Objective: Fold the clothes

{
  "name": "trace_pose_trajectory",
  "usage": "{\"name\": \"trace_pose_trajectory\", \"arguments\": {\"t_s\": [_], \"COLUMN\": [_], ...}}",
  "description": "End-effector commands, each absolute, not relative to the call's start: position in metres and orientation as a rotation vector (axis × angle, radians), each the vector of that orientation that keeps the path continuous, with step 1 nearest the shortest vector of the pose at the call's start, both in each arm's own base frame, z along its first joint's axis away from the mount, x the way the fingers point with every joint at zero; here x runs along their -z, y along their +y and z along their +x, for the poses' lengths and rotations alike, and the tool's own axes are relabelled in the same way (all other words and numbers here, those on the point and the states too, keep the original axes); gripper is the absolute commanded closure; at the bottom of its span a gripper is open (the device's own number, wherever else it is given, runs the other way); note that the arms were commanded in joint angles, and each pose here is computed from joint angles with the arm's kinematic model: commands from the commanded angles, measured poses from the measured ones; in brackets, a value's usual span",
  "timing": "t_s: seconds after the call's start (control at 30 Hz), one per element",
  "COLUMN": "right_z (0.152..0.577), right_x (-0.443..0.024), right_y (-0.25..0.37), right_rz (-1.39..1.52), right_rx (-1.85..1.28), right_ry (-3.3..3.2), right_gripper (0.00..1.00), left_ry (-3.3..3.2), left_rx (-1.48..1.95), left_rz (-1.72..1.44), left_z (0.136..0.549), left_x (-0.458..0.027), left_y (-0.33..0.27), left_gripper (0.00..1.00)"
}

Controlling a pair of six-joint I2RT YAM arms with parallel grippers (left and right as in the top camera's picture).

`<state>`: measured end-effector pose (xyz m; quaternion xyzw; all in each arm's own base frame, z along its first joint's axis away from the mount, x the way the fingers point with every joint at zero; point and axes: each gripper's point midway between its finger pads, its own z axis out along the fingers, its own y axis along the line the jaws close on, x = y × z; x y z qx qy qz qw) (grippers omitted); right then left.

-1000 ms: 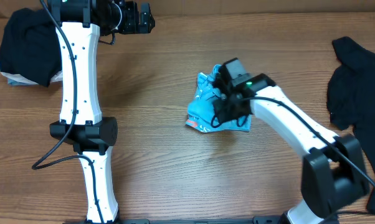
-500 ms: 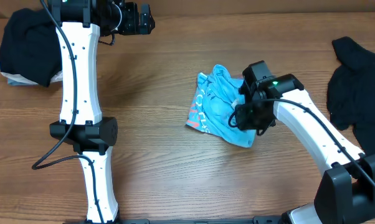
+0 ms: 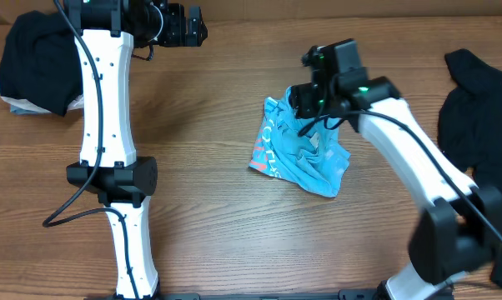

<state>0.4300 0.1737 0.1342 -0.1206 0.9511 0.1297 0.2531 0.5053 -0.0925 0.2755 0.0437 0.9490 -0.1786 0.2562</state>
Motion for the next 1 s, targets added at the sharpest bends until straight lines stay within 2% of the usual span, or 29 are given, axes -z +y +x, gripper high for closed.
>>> {"name": "trace_pose_trajectory", "arguments": {"t_s": [0.0,0.2,0.27,0.33,0.37,0.43,0.57,0.73,0.87,0.97], "right_z": [0.438,0.443,0.443,0.446,0.449,0.454,0.460,0.462,0.460,0.455], "right_x": [-0.096,-0.058,-0.056,-0.060,-0.068,-0.084,-0.129,-0.161,-0.149,-0.140], "right_y": [0.185,0.190,0.190,0.186,0.179,0.169,0.145,0.091,0.050,0.026], "right_rz": [-0.389,-0.389,-0.385,-0.328,-0.275,-0.221,-0.121,0.020,0.129,0.202], "right_rx": [-0.338,-0.356,-0.355,-0.333,-0.311,-0.299,-0.301,-0.258,-0.217,-0.195], "right_ry": [2.627,2.681,2.685,2.682,2.674,2.650,2.580,2.545,2.582,2.610], "right_gripper": [0.34,0.34,0.41,0.52,0.71,0.89,0.94,0.95,0.69,0.44], "left_ry": [2.551,2.547,2.551,2.553,2.553,2.553,2.553,2.554,2.564,2.579], "left_rx": [0.472,0.458,0.434,0.423,0.416,0.415,0.415,0.416,0.416,0.416], "left_rz": [0.148,0.145,0.138,0.134,0.132,0.131,0.132,0.132,0.131,0.151], "left_z": [0.505,0.506,0.507,0.507,0.507,0.507,0.507,0.507,0.505,0.501], "left_x": [-0.283,-0.283,-0.282,-0.282,-0.282,-0.282,-0.282,-0.281,-0.280,-0.278], "left_y": [-0.093,-0.091,-0.088,-0.087,-0.086,-0.086,-0.086,-0.086,-0.086,-0.088], "left_gripper": [0.00,0.00,0.00,0.00,0.00,0.00,0.00,0.00,0.00,0.00]}}
